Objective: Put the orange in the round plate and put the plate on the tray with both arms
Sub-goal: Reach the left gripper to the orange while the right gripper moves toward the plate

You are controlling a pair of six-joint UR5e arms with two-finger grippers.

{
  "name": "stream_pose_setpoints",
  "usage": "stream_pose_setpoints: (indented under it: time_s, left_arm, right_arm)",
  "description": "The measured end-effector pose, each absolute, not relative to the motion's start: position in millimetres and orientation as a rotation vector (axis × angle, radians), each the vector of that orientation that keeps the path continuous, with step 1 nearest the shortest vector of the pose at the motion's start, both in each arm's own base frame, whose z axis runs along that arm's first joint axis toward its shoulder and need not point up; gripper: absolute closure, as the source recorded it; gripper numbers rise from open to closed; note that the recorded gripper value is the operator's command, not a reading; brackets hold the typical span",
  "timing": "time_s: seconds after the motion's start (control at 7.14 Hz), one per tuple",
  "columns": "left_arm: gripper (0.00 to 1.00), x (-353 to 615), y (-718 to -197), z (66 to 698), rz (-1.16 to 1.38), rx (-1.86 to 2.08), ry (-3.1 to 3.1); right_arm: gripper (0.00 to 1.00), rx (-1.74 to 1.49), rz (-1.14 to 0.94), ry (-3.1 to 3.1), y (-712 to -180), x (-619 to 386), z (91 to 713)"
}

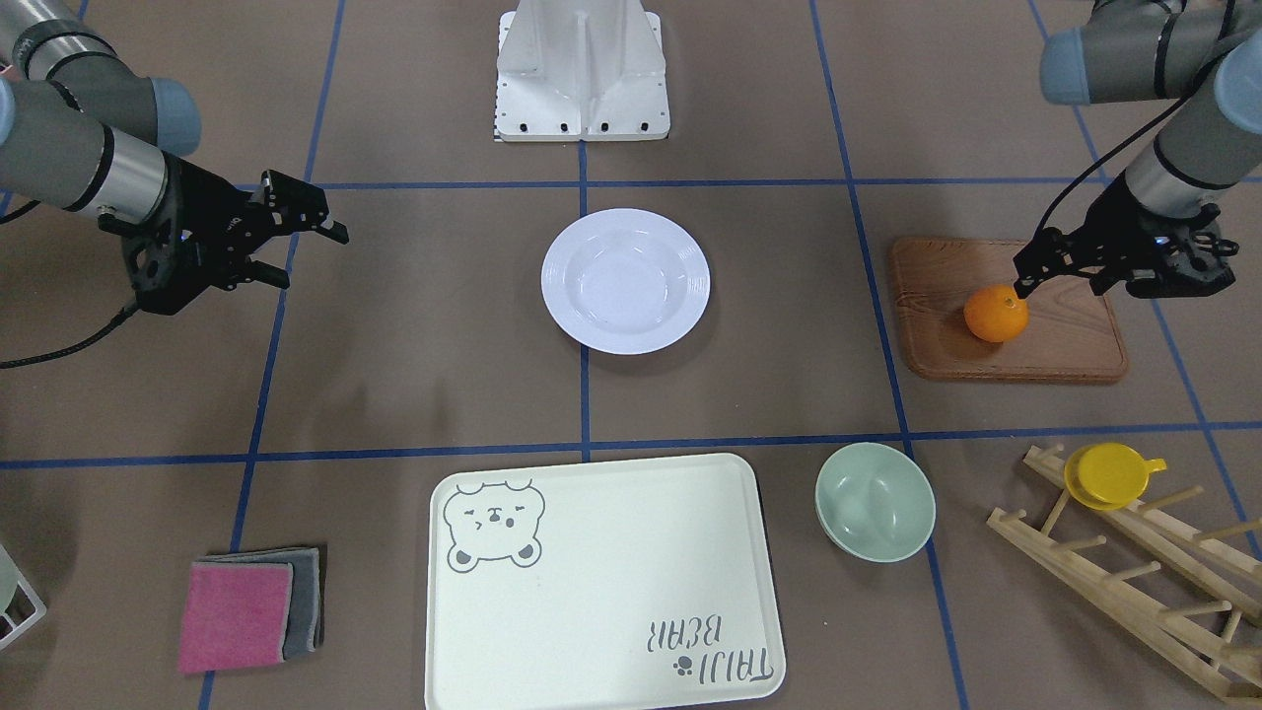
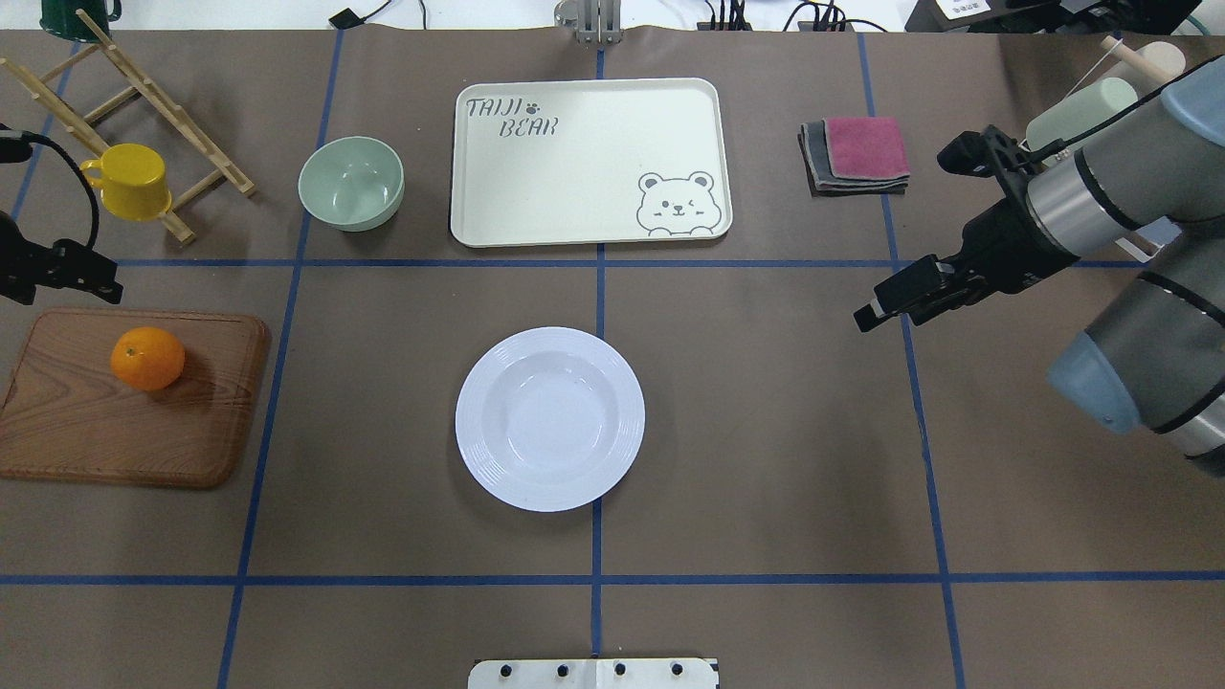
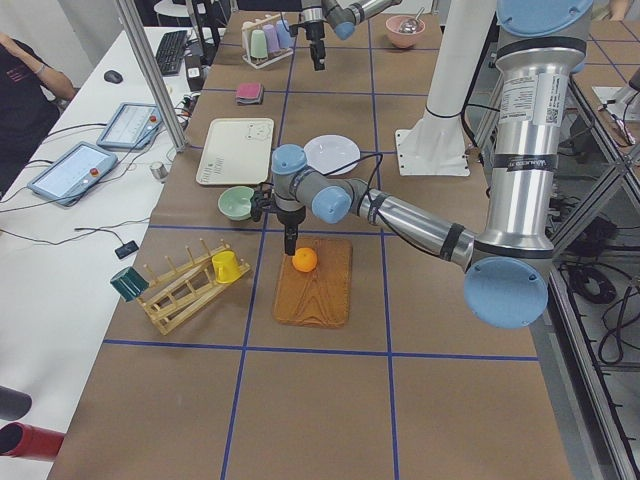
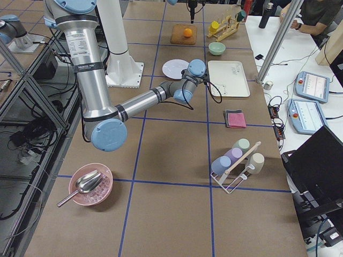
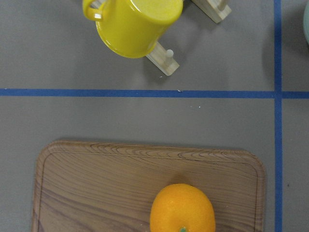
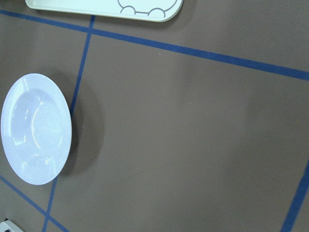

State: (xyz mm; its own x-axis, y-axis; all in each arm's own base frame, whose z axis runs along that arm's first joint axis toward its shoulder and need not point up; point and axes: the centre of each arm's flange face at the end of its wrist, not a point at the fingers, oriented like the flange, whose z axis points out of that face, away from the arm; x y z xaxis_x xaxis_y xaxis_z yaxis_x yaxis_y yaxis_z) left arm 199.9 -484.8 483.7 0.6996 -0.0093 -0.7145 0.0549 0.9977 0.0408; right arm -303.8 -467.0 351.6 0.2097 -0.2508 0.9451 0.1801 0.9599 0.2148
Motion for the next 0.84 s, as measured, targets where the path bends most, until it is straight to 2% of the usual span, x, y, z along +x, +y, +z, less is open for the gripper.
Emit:
stream_pose_setpoints:
  time_s: [0.28,0.84]
  left_arm:
    - [0.01,226.4,-493.9,528.1,-0.067,0.079,0.836]
    - [0.01,255.4,-485.7,547.2,-0.119,0.069,0.847]
  right_arm:
    - [0.0,0.065,-0.278,-1.372,-467.5,-319.9,328.3]
    - [0.0,0.061,-0.279,-1.39,-464.6,-329.4,315.7]
